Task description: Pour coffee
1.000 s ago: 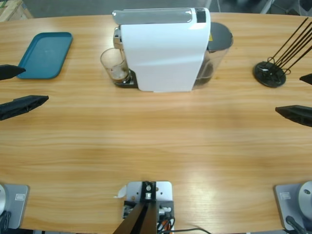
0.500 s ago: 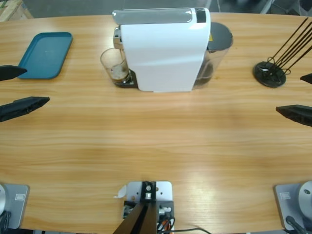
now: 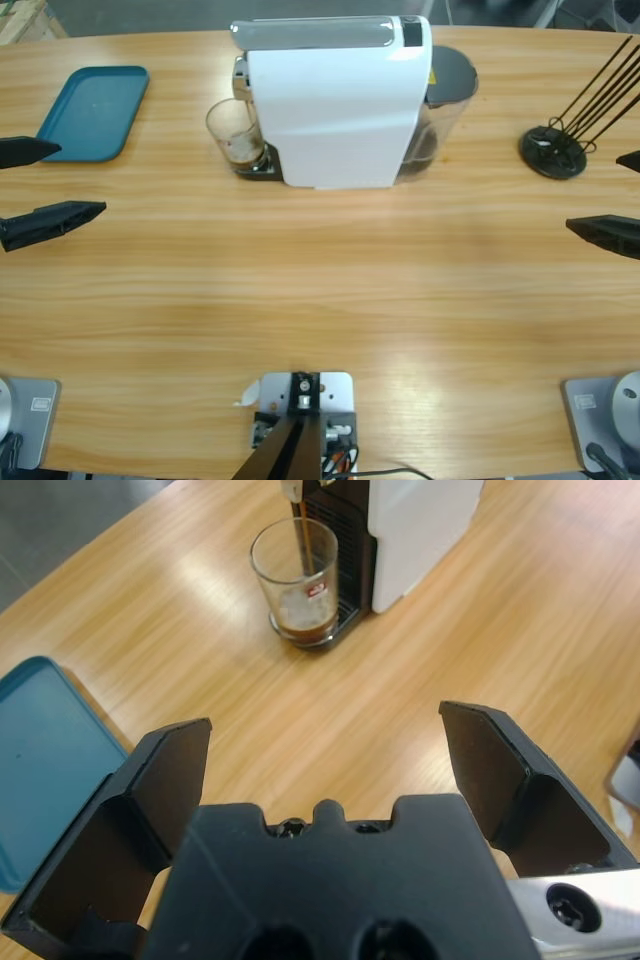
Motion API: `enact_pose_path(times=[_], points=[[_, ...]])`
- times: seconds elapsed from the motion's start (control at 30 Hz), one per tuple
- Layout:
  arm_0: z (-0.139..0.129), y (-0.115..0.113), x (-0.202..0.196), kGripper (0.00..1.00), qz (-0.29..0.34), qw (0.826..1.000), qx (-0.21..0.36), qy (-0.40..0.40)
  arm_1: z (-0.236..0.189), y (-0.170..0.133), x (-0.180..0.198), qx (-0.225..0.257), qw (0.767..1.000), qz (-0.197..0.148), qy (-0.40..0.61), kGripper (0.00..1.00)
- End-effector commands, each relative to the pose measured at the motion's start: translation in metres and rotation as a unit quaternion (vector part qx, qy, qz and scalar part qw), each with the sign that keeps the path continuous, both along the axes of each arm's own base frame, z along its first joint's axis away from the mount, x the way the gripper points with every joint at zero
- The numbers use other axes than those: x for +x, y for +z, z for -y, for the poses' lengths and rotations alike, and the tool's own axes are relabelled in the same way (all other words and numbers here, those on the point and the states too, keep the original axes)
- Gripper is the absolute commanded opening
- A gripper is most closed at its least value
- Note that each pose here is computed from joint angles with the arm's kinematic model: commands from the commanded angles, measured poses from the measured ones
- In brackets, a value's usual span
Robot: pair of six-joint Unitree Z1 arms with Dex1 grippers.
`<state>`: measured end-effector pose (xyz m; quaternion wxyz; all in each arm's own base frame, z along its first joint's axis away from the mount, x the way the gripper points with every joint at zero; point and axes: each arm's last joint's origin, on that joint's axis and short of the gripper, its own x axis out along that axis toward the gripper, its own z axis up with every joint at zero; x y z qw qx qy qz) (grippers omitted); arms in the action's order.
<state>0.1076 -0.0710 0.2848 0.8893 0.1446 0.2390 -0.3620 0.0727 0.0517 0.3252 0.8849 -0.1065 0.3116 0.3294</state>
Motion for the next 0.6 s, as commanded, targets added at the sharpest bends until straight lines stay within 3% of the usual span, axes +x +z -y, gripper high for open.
enact_pose_path(times=[0.03, 0.6], points=[[0.0025, -0.0112, 0.0016, 1.0, -0.016, 1.0, 0.013, -0.012, -0.0013, -0.0019, 0.0014, -0.005, 1.0, -0.003, 0.0, 0.982], [0.0034, -0.011, 0.0027, 1.0, -0.015, 1.0, 0.015, -0.017, -0.0014, -0.0019, 0.0015, -0.005, 1.0, -0.003, 0.0, 0.982]])
